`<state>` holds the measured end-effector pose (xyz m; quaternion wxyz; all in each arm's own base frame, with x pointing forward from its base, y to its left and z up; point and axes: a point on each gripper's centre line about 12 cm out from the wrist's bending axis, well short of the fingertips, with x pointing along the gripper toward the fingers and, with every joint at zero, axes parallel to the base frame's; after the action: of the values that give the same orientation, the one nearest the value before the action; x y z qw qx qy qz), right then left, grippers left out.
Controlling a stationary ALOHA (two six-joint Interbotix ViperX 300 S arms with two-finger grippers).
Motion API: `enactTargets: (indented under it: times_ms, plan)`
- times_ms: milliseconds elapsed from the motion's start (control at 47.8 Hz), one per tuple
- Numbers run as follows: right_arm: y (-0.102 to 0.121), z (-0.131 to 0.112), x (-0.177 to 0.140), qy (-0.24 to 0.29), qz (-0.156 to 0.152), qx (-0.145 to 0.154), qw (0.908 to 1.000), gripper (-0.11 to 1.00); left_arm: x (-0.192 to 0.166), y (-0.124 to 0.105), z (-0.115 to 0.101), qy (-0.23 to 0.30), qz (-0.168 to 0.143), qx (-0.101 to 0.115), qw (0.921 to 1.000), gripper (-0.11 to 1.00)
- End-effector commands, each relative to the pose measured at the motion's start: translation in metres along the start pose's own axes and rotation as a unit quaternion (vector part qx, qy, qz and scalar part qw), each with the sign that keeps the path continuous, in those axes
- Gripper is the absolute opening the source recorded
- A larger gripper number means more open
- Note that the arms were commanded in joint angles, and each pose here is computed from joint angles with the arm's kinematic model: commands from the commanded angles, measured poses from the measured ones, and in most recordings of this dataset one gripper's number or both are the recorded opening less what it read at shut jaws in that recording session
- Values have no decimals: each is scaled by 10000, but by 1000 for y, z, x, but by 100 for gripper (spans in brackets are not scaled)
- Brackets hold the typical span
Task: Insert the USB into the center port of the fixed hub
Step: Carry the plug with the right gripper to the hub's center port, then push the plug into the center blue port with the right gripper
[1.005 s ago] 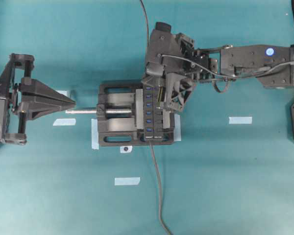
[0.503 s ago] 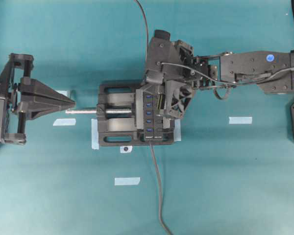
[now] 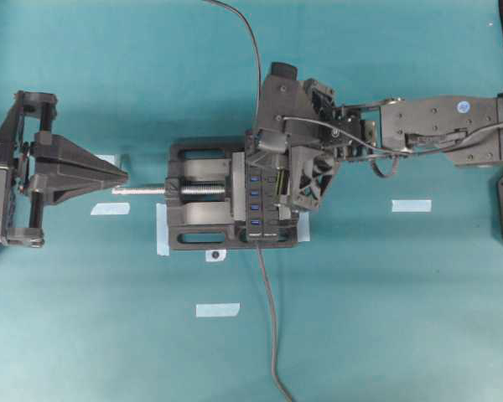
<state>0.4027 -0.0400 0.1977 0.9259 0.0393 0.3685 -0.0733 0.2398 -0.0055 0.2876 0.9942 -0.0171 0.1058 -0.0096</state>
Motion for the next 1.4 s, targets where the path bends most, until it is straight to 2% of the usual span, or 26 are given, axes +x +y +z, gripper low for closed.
enactTargets:
  times_ms: [0, 712, 879, 1382]
  plan:
    - [3, 6, -3, -134, 45, 71, 9999, 7, -1, 0, 9, -138, 9, 5, 9999, 0]
    - [5, -13, 14, 101, 73, 58, 9999, 7, -1, 0, 8, -138, 10, -3, 9999, 0]
    - [6, -11, 14, -10, 105, 50, 9999, 7, -1, 1, 8, -131, 17, -5, 9999, 0]
    - [6, -17, 19, 89, 97, 46, 9999, 7, -1, 1, 8, -139, 25, -6, 9999, 0]
